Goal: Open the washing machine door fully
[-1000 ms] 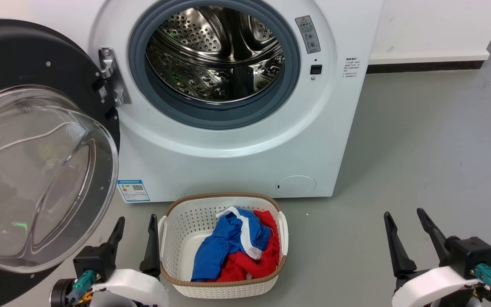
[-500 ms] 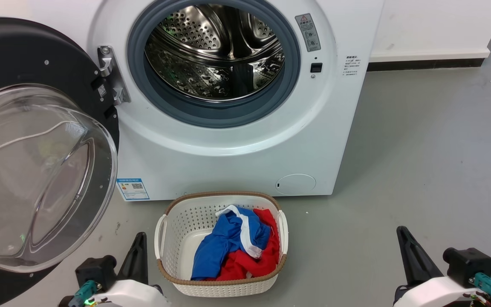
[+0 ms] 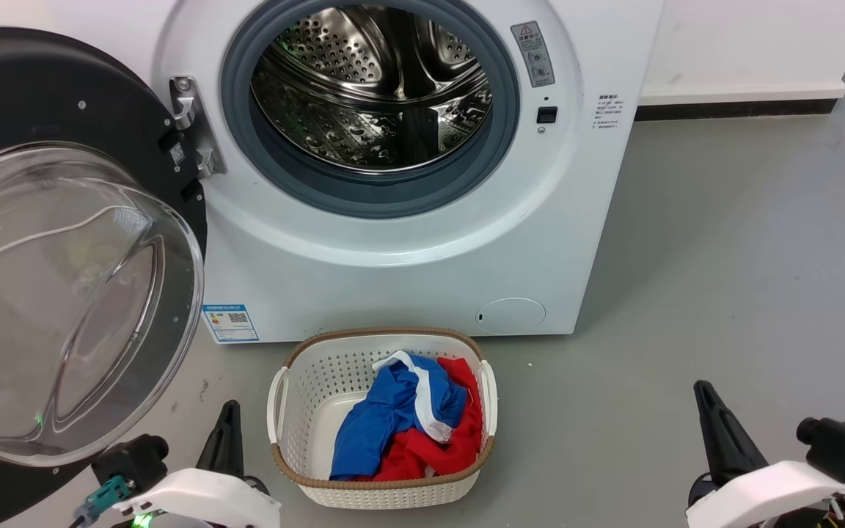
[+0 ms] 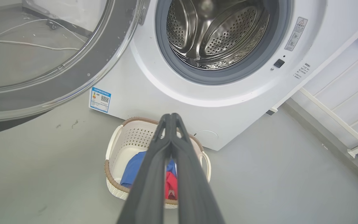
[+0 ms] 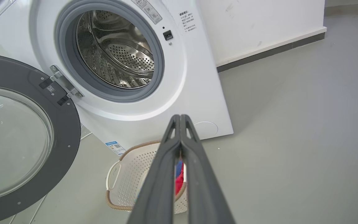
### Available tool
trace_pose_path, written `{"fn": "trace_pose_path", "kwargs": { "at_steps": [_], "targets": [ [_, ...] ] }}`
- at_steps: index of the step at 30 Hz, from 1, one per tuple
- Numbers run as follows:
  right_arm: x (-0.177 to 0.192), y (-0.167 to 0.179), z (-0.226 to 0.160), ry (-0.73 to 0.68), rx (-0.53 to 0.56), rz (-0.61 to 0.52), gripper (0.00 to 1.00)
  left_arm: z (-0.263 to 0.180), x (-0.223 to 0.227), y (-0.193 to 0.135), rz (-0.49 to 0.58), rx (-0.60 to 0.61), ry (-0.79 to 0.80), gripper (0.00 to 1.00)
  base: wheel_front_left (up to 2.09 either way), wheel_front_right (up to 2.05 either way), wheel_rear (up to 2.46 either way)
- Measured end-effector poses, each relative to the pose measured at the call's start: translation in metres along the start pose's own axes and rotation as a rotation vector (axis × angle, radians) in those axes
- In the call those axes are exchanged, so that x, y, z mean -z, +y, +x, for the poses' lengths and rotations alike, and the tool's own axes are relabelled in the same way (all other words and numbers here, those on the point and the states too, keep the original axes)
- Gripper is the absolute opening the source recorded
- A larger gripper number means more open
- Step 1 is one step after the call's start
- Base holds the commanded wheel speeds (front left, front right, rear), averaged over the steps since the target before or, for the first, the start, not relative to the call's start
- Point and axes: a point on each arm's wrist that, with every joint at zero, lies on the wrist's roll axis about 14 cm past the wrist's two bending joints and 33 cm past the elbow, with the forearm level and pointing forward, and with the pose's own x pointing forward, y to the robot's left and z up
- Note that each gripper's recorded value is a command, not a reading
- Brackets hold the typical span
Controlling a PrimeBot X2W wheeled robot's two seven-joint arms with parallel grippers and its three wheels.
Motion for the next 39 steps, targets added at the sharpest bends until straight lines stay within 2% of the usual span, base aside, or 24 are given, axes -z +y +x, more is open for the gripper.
{"fn": "trace_pose_path", "kwargs": {
  "at_steps": [17,39],
  "targets": [
    [-0.003,-0.006,0.007,-0.007,0.019,0.276,0.0,0.005,-0.004,0.004,-0.265,-0.022,0.019,0.0,0.0,0.0,0.0],
    [-0.009,-0.008,0.017,-0.024,0.02,0.561,0.0,0.009,-0.012,0.006,-0.541,-0.014,0.017,0.0,0.0,0.0,0.0]
  ]
}}
